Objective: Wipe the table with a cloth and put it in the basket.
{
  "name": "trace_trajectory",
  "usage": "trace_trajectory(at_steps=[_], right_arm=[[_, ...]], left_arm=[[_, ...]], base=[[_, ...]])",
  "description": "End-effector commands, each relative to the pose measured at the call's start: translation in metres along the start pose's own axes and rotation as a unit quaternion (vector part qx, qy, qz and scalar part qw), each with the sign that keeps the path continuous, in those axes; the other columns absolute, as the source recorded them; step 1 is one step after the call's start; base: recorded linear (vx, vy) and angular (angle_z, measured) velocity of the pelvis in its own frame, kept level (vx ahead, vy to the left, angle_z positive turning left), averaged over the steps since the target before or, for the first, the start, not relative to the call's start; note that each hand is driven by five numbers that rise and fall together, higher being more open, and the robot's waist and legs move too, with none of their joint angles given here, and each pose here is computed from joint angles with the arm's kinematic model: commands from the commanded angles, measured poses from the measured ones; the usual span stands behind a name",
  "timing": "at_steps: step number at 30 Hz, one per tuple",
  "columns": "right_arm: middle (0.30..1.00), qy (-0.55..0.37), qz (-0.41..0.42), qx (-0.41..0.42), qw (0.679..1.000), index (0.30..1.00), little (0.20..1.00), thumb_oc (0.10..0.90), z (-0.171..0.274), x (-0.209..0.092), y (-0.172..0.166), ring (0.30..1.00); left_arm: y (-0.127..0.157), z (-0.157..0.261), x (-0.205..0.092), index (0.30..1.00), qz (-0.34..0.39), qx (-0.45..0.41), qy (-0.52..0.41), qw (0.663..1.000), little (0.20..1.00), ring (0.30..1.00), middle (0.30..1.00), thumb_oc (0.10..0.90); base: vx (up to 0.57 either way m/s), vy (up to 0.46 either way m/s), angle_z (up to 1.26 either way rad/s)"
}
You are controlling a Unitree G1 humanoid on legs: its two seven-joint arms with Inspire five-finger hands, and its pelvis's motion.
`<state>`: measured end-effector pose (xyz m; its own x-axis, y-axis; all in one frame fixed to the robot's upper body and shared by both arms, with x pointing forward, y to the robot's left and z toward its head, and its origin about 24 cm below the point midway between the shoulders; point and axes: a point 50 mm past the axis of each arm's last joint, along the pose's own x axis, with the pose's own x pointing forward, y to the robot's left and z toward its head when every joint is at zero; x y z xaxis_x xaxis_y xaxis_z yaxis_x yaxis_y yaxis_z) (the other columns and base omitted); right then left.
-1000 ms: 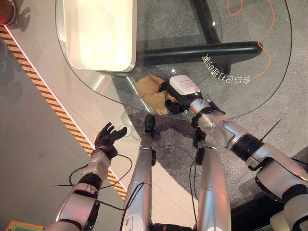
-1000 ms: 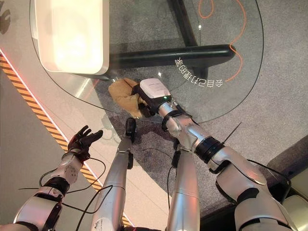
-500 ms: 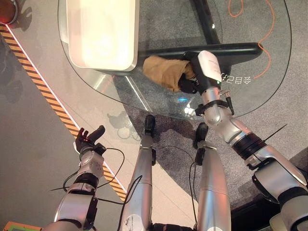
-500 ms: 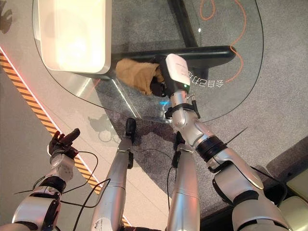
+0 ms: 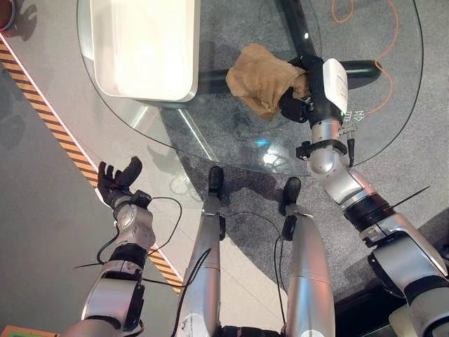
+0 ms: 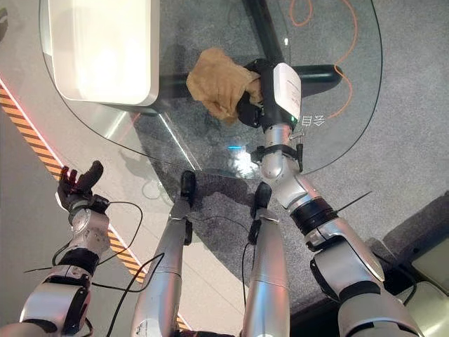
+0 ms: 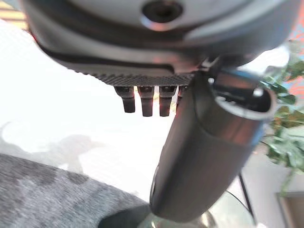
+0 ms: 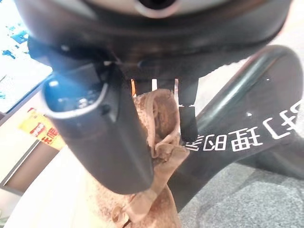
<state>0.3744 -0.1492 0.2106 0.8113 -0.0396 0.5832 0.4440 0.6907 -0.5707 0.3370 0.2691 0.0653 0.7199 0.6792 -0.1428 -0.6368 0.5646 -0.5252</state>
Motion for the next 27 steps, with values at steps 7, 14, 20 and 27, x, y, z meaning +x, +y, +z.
trace_trajectory(at_steps=[7, 14, 20, 27], right_arm=[[0.3, -0.201, -0.13, 0.14, 0.961, 0.3, 0.2, 0.1, 0.085, -0.003, -0.042, 0.3], [0.3, -0.23, -0.139, 0.158, 0.95, 0.3, 0.2, 0.1, 0.095, -0.01, -0.051, 0.3], [0.3, -0.245, -0.145, 0.172, 0.943, 0.3, 0.2, 0.1, 0.101, -0.013, -0.057, 0.3], [0.3, -0.257, -0.152, 0.198, 0.934, 0.3, 0.2, 0.1, 0.107, -0.019, -0.063, 0.3]], left_arm=[[-0.021, 0.072, -0.002, 0.9, 0.004, -0.121, -0.177, 0.977, 0.9, 0.9, 0.9, 0.8], [-0.038, 0.096, -0.014, 0.9, -0.003, -0.185, -0.219, 0.958, 0.9, 0.9, 0.9, 0.8], [-0.049, 0.107, -0.029, 0.9, -0.015, -0.219, -0.252, 0.942, 0.9, 0.9, 0.9, 0.8], [-0.058, 0.127, -0.046, 0.9, -0.043, -0.254, -0.303, 0.917, 0.9, 0.9, 0.9, 0.8]], base=[[0.0, 0.0, 0.0], [0.0, 0.0, 0.0], [0.0, 0.0, 0.0], [0.0, 0.0, 0.0]])
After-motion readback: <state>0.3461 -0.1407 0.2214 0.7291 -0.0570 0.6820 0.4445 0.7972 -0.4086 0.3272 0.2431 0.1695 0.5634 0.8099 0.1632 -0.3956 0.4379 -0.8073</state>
